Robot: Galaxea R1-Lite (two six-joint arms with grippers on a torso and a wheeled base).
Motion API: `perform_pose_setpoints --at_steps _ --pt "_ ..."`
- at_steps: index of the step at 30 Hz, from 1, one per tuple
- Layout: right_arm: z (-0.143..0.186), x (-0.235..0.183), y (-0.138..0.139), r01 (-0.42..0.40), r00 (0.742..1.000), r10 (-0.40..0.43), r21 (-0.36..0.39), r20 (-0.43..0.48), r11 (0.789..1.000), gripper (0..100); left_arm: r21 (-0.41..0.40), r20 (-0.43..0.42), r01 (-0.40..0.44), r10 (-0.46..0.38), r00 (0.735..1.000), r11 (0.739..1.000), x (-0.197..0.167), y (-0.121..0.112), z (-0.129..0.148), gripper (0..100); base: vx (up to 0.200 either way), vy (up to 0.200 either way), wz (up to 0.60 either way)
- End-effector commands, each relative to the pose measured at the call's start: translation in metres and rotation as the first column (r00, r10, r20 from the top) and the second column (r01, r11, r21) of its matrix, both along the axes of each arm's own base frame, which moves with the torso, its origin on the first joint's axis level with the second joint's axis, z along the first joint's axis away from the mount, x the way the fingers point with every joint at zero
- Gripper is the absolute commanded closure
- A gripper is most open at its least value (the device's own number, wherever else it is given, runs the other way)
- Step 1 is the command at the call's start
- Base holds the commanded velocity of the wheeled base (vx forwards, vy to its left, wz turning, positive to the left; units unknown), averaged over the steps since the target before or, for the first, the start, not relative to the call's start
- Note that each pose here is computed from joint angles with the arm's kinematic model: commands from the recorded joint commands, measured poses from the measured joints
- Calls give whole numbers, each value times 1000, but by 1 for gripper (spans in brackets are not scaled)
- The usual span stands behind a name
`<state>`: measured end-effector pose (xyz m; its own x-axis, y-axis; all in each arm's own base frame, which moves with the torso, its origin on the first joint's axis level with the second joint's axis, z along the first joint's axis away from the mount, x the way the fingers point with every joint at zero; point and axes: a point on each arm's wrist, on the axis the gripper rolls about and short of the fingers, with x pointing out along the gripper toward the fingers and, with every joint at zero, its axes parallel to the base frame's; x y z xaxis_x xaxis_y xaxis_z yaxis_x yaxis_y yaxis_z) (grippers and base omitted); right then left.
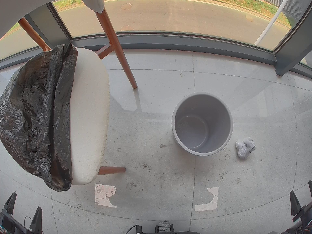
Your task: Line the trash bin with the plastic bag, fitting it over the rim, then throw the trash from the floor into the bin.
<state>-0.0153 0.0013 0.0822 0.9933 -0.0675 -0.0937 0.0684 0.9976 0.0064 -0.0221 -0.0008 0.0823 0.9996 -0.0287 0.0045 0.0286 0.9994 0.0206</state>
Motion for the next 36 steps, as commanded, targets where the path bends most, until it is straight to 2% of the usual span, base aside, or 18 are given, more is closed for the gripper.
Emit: perform_pose_setpoints --at_steps 1,12,14,15,16,27,29,33,34,36 --pt "-5 1 0 0 1000 0 2 -18 1000 0 1 -17 -4 4 1000 1000 1 0 -5 0 0 0 0" --pt "-5 1 0 0 1000 0 2 -18 1000 0 1 -14 -15 15 1000 1000 1 0 -5 0 0 0 0" --pt "-5 1 0 0 1000 0 2 -18 1000 0 1 72 -18 18 997 1000 1 0 4 0 0 0 0" --pt "-5 1 0 0 1000 0 2 -18 1000 0 -1 227 -18 18 974 1000 -1 0 20 0 0 0 0" --pt "-5 1 0 0 1000 0 2 -18 1000 0 6 323 -19 16 946 1000 -4 0 30 0 0 0 0" --pt "-5 1 0 0 1000 0 2 -18 1000 0 21 369 -31 21 929 999 -6 0 35 0 0 0 0" --pt "-5 1 0 0 1000 0 2 -18 1000 0 -4 391 -16 16 920 1000 -7 0 37 0 0 0 0" --pt "-5 1 0 0 1000 0 2 -18 1000 0 3 423 11 -11 906 1000 -11 0 46 0 0 0 0" --pt "-5 1 0 0 1000 0 2 -18 1000 0 9 420 29 -30 907 1000 -12 -1 48 0 0 0 0" --pt "-5 1 0 0 1000 0 2 -18 1000 0 17 372 53 -56 927 998 -12 -1 49 0 0 0 0"
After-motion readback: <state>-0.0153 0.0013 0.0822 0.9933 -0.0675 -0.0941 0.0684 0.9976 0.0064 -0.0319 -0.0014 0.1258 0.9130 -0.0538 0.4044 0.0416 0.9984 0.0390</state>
